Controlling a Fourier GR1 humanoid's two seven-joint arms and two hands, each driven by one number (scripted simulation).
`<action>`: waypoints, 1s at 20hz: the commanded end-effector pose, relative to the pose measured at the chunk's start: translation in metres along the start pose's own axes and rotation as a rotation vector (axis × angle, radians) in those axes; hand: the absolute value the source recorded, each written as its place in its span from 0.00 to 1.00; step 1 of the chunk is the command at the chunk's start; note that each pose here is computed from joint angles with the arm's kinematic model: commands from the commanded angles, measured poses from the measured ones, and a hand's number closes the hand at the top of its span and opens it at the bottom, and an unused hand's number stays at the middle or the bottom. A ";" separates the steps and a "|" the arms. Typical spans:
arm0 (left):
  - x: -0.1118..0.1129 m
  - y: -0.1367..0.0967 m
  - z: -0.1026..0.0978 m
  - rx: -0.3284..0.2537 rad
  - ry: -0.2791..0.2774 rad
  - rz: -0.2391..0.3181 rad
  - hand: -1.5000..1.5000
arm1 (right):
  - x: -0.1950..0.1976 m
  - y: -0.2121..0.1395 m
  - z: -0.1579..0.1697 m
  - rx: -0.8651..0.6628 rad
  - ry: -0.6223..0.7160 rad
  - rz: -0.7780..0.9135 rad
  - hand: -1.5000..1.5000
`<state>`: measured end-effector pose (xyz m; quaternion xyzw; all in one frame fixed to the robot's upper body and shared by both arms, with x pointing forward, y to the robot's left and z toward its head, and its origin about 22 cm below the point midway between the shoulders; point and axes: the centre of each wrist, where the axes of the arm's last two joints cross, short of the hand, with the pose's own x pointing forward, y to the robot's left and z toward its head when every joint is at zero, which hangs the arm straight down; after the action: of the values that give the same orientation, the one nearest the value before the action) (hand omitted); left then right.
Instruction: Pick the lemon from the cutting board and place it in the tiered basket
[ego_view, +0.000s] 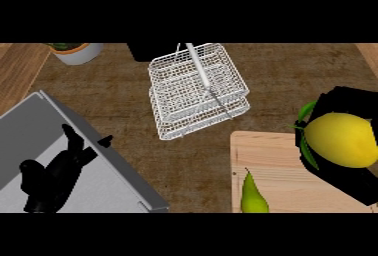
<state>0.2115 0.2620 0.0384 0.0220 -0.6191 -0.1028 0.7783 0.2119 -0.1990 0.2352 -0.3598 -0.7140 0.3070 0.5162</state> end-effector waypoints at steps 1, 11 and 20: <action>0.019 -0.020 -0.028 -0.058 -0.067 0.118 0.50 | 0.024 0.000 -0.031 0.025 0.032 -0.024 1.00; 0.018 -0.023 -0.034 -0.094 -0.091 0.111 0.50 | 0.075 0.013 -0.110 0.016 0.106 -0.081 1.00; 0.024 -0.040 -0.030 -0.099 -0.091 0.126 0.50 | 0.083 0.063 -0.155 0.052 0.119 -0.160 1.00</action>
<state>0.2231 0.2537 0.0423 0.0122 -0.6268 -0.1187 0.7700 0.3372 -0.1035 0.2801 -0.3121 -0.7052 0.2667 0.5781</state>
